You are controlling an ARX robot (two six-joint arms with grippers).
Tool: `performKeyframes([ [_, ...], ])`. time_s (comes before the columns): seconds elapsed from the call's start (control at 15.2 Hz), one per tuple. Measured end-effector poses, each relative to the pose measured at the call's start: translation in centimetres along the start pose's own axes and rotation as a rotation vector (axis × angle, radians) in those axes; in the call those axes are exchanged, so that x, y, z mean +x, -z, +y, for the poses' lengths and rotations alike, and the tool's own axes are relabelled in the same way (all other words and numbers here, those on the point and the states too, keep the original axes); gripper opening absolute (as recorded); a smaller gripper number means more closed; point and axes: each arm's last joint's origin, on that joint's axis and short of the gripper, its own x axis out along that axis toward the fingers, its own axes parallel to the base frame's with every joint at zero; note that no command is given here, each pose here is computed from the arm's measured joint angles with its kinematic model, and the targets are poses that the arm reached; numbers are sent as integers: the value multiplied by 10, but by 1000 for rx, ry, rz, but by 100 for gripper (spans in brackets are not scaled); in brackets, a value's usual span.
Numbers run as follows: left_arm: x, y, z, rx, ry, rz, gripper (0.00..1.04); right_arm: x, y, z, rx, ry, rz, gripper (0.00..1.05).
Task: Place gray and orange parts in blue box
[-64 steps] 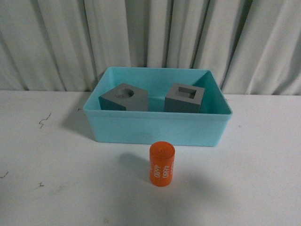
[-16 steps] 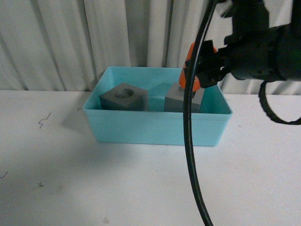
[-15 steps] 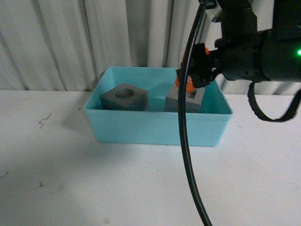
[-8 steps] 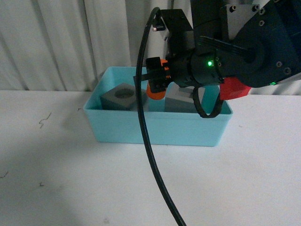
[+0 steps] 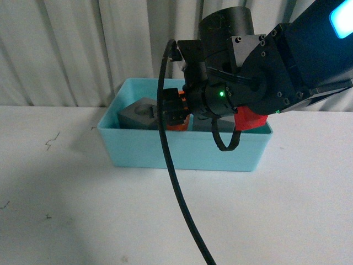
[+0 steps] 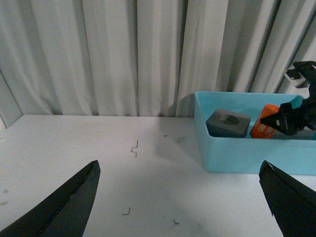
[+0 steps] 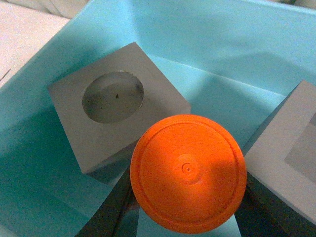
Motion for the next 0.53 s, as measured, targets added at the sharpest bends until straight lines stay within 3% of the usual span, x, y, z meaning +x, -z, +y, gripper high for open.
performKeyframes([
  [0.53, 0, 0, 0, 0, 0, 0, 98, 8, 6, 2, 6, 8, 33, 46],
])
